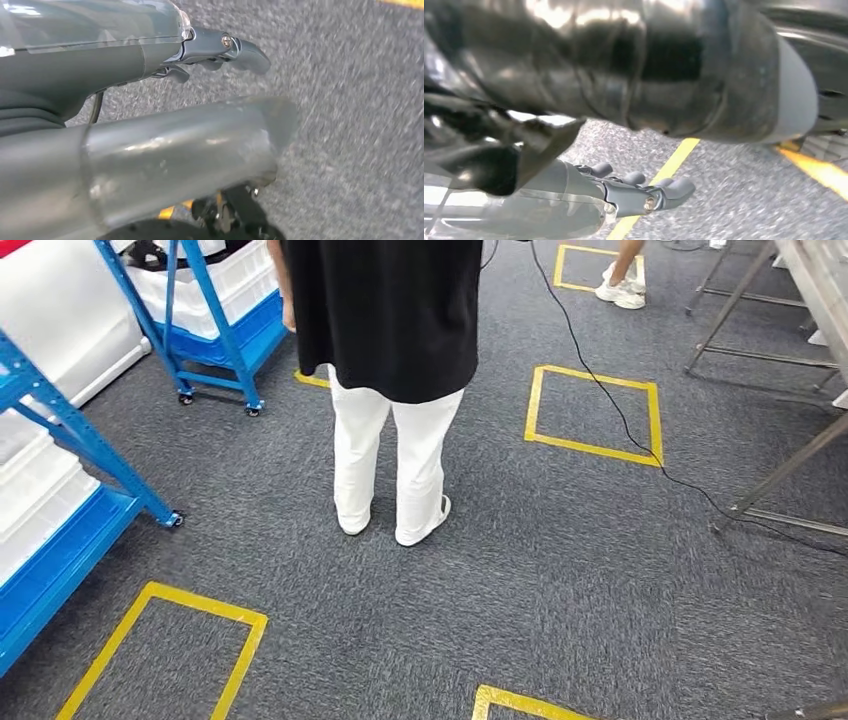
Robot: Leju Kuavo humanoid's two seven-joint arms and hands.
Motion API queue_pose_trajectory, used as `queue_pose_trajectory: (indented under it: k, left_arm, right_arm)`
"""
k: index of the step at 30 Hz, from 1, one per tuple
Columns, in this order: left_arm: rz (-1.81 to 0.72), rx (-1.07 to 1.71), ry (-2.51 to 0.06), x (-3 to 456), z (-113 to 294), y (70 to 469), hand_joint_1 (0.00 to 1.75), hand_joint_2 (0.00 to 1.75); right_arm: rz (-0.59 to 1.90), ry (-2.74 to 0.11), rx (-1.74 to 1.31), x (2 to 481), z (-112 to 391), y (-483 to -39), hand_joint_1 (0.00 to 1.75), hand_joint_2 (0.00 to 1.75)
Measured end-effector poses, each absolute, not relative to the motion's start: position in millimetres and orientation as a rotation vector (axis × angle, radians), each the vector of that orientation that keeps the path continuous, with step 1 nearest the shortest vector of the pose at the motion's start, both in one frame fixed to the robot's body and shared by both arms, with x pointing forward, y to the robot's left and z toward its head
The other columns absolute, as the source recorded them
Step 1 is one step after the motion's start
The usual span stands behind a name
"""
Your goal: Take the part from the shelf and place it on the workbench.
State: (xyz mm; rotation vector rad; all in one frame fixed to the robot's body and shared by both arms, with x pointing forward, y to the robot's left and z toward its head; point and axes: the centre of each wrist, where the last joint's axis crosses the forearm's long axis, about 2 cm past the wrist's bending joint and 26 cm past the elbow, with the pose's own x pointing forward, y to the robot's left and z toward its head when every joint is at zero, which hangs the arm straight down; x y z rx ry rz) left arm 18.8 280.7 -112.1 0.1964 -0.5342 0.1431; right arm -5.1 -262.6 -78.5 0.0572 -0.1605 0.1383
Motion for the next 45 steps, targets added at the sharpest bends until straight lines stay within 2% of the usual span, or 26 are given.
queue_pose_trajectory:
  k: [45]
  left_arm:
    - [0.123,0.199,-0.543,23,-112,283,0.00,0.00]
  right_arm:
    - [0.150,-0.183,0.045,1,-82,-267,0.00,0.00]
